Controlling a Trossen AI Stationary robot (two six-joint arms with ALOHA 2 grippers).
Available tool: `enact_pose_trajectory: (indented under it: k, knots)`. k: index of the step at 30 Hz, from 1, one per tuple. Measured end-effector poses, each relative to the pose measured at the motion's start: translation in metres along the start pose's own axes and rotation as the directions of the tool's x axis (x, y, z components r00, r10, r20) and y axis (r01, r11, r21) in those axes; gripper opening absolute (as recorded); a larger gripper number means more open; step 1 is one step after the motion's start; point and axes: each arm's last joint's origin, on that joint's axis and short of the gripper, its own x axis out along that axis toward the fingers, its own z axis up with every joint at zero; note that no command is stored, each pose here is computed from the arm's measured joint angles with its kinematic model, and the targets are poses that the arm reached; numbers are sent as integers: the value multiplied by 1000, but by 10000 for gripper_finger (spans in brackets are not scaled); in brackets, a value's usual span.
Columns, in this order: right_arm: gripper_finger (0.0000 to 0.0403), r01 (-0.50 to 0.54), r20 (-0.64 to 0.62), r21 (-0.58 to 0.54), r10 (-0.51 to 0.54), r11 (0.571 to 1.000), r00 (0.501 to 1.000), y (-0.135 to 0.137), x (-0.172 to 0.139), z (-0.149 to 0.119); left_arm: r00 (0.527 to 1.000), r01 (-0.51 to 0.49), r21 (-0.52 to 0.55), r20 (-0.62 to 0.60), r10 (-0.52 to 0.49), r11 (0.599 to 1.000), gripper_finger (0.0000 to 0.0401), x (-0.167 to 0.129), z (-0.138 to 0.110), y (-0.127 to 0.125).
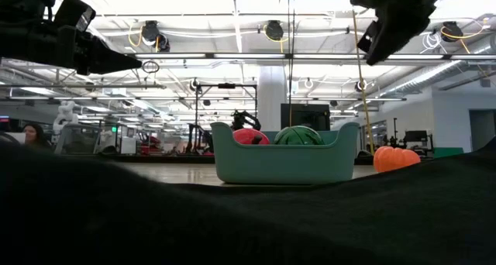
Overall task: Pick and placing Produce into tupperware
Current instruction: Put the orange pumpkin into the blue bin
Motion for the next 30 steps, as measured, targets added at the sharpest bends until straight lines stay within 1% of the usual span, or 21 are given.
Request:
enact_pose_trajectory:
  k: [5,8,12,17,22,24,26,28,30]
  knots:
    - [17,17,-134,59,-9,998,991,-1,11,-3,1000,1,0,-3,-1,1000,21,0,0,0]
    - [17,-11,-188,92,28,996,982,0,17,-1,1000,1,1,-6,-1,1000,21,0,-1,0]
    - [17,0,-221,110,25,994,975,1,20,4,1000,2,2,-8,-2,1000,21,0,-1,0]
    - [17,-2,-221,105,25,994,975,1,25,10,1000,1,2,-8,-1,1000,21,0,-1,0]
    - [19,7,-255,106,20,994,967,0,32,9,1000,2,5,-9,-2,1000,21,0,-1,0]
    - [30,20,-288,121,16,992,957,0,36,7,1000,2,5,-11,-2,1000,21,0,-1,0]
    - [52,31,-306,141,14,989,952,-1,40,6,1000,4,9,-20,-4,1000,21,0,-2,0]
    - [84,39,-319,156,13,987,948,-1,44,6,1000,5,10,-24,-5,1000,21,0,-2,-1]
    - [124,43,-332,157,12,987,943,-1,47,5,1000,5,10,-24,-5,1000,21,0,-2,-1]
